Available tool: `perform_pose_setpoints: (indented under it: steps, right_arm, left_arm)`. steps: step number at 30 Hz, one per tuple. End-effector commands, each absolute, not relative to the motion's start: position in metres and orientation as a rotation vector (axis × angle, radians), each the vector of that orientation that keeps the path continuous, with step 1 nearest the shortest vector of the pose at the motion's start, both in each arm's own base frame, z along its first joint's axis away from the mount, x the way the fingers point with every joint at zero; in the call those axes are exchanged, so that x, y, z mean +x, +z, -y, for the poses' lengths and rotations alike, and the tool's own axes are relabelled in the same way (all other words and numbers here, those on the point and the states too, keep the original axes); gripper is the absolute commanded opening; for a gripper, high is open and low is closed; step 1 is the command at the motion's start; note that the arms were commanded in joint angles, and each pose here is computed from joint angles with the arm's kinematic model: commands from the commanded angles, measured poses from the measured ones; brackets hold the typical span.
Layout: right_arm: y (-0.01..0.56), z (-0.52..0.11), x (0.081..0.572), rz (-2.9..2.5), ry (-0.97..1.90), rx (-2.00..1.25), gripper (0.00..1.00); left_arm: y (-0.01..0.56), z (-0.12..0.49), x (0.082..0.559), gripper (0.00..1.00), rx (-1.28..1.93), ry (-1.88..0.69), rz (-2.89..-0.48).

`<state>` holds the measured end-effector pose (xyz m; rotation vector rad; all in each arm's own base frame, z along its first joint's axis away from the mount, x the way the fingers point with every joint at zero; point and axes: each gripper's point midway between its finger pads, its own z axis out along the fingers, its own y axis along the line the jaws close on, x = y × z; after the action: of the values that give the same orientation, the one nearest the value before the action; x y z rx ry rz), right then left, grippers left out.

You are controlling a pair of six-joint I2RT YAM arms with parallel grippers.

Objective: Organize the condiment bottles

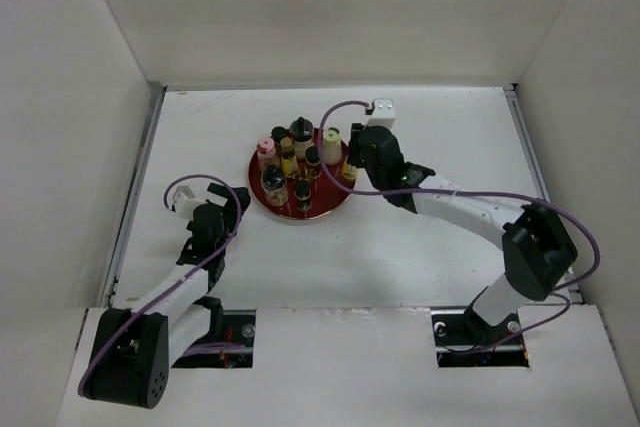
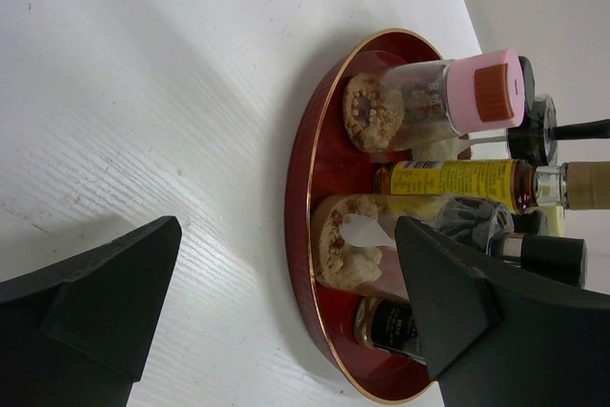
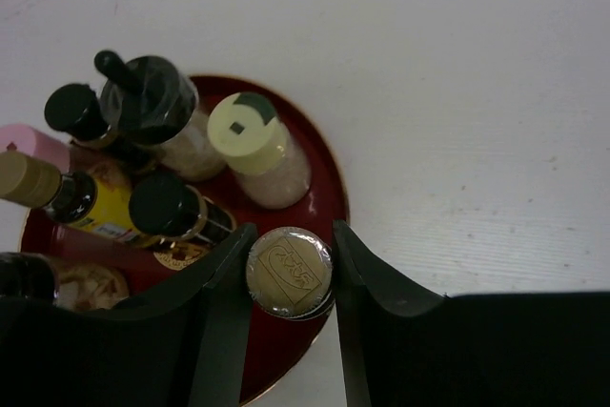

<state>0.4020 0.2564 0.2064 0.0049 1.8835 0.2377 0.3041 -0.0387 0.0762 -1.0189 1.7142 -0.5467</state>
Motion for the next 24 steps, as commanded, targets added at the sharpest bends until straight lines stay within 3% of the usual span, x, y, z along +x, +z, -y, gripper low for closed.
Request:
perform_pose_setpoints:
  steps: [1, 16, 24]
  right_arm:
    - [0.263, -0.294, 0.417, -1.716, 0.409, 0.062, 0.26]
    - [0.199, -0.329, 0.425, -1.781, 0.342, -0.023, 0.28]
    - [0.192, -0.337, 0.41, -1.776, 0.313, -0.057, 0.59]
  left_arm:
    - [0.094, 0.038, 0.313, 1.0, -0.999, -0.572, -1.661]
    - [0.093, 0.038, 0.314, 1.0, -0.998, -0.561, -1.665]
    - [0.092, 0.038, 0.314, 1.0, -0.999, -0.561, -1.668]
